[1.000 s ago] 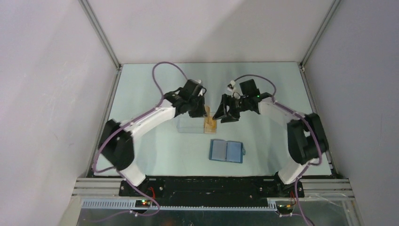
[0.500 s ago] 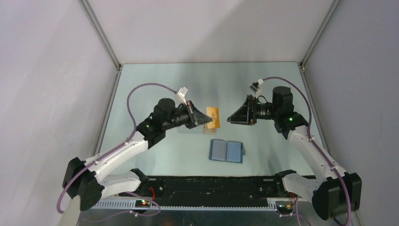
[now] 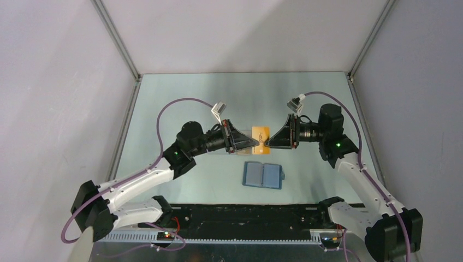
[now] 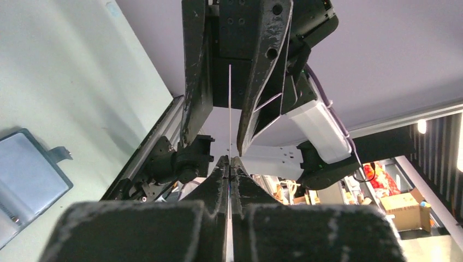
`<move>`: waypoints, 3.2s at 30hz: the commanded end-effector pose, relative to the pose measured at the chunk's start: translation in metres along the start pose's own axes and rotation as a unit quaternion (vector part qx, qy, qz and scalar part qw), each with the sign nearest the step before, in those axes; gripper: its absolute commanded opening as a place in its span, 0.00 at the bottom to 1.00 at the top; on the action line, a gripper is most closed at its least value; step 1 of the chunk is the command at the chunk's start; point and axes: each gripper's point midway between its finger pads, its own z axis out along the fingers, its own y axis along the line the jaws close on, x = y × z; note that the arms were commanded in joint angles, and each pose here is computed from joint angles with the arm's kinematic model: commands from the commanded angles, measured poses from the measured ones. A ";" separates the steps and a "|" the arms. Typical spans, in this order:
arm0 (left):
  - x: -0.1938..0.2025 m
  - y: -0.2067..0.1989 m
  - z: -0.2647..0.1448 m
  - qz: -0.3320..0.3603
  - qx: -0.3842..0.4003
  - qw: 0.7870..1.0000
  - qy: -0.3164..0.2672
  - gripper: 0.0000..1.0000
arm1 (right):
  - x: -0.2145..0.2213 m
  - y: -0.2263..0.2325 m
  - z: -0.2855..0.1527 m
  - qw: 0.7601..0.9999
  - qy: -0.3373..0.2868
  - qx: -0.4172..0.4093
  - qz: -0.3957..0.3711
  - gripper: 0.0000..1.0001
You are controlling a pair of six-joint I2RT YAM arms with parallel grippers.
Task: Put the credit cards into the card holder
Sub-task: Pick up the credit card from the storage box, then insert the credit card into the card holder.
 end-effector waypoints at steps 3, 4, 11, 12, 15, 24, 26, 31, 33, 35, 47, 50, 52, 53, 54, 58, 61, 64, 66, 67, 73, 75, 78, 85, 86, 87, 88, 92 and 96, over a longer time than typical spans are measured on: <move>0.000 -0.027 0.001 0.005 0.043 0.999 -0.003 0.00 | 0.007 0.026 0.001 0.999 0.007 -0.039 -0.025 0.38; 0.001 -0.026 0.002 0.004 0.041 0.999 -0.004 0.00 | 0.008 0.027 0.001 0.999 0.010 -0.041 -0.022 0.35; 0.005 -0.019 0.008 -0.008 0.033 0.999 0.004 0.00 | 0.008 0.028 0.003 0.999 0.003 -0.036 -0.020 0.19; 0.005 -0.019 0.008 -0.008 0.033 0.999 0.006 0.00 | 0.008 0.029 0.003 0.999 0.003 -0.036 -0.019 0.17; 0.009 -0.012 0.010 -0.011 0.027 0.999 0.013 0.04 | 0.007 0.025 0.004 0.999 0.002 -0.034 -0.017 0.00; 0.018 0.082 -0.015 -0.041 -0.092 0.994 -0.049 0.73 | 0.026 -0.051 0.000 0.995 -0.017 0.098 -0.017 0.00; 0.027 0.127 -0.029 -0.055 -0.164 0.983 -0.056 0.73 | 0.037 -0.076 -0.001 0.992 -0.014 0.126 0.003 0.00; 0.059 0.208 -0.059 -0.075 -0.312 0.947 -0.027 0.73 | 0.064 -0.138 -0.003 0.982 -0.023 0.178 0.052 0.00; 0.067 0.224 -0.060 -0.079 -0.337 0.938 -0.011 0.71 | 0.070 -0.160 -0.003 0.977 -0.037 0.197 0.073 0.00; 0.074 0.237 -0.059 -0.083 -0.356 0.931 0.007 0.69 | 0.076 -0.179 -0.002 0.974 -0.046 0.205 0.087 0.00; 0.082 0.277 -0.049 -0.086 -0.412 0.906 0.038 0.33 | 0.072 -0.228 0.010 0.967 -0.062 0.225 0.099 0.00; 0.085 0.283 -0.052 -0.089 -0.423 0.901 0.039 0.24 | 0.073 -0.235 0.007 0.964 -0.061 0.240 0.095 0.00; 0.087 0.286 -0.055 -0.092 -0.429 0.898 0.041 0.15 | 0.076 -0.236 0.005 0.963 -0.057 0.245 0.100 0.00; 0.088 0.287 -0.055 -0.093 -0.430 0.897 0.041 0.13 | 0.075 -0.236 0.005 0.962 -0.058 0.246 0.098 0.00; 0.088 0.288 -0.056 -0.093 -0.431 0.896 0.042 0.10 | 0.077 -0.237 0.004 0.961 -0.057 0.251 0.100 0.00; 0.089 0.289 -0.055 -0.094 -0.433 0.896 0.044 0.04 | 0.078 -0.239 0.000 0.957 -0.059 0.265 0.099 0.00; 0.090 0.289 -0.055 -0.094 -0.434 0.895 0.047 0.01 | 0.081 -0.241 0.001 0.957 -0.053 0.265 0.107 0.00; 0.091 0.290 -0.053 -0.092 -0.433 0.895 0.051 0.00 | 0.082 -0.239 0.006 0.960 -0.054 0.252 0.112 0.00; 0.091 0.289 -0.052 -0.090 -0.431 0.896 0.054 0.00 | 0.084 -0.237 0.011 0.962 -0.053 0.237 0.123 0.00; 0.091 0.289 -0.052 -0.090 -0.431 0.896 0.055 0.00 | 0.085 -0.236 0.014 0.963 -0.052 0.230 0.128 0.00; 0.094 0.290 -0.051 -0.090 -0.432 0.895 0.060 0.00 | 0.095 -0.234 0.027 0.965 -0.038 0.212 0.151 0.00; 0.094 0.291 -0.051 -0.091 -0.433 0.895 0.060 0.00 | 0.100 -0.235 0.028 0.963 -0.035 0.216 0.155 0.00; 0.094 0.291 -0.050 -0.092 -0.433 0.895 0.062 0.00 | 0.110 -0.238 0.027 0.960 -0.029 0.223 0.167 0.00; 0.094 0.291 -0.049 -0.091 -0.432 0.895 0.060 0.00 | 0.129 -0.241 0.020 0.948 -0.017 0.242 0.208 0.00; 0.094 0.291 -0.050 -0.092 -0.433 0.895 0.060 0.00 | 0.131 -0.241 0.020 0.947 -0.014 0.242 0.209 0.00; 0.094 0.290 -0.049 -0.091 -0.433 0.895 0.060 0.00 | 0.133 -0.242 0.019 0.946 -0.011 0.244 0.212 0.00; 0.094 0.290 -0.049 -0.090 -0.432 0.896 0.060 0.00 | 0.135 -0.242 0.020 0.946 -0.007 0.245 0.210 0.00; 0.093 0.289 -0.046 -0.086 -0.429 0.897 0.062 0.00 | 0.139 -0.245 0.021 0.944 0.003 0.246 0.218 0.00; 0.095 0.289 -0.046 -0.085 -0.429 0.897 0.065 0.00 | 0.146 -0.250 0.021 0.938 0.012 0.250 0.239 0.00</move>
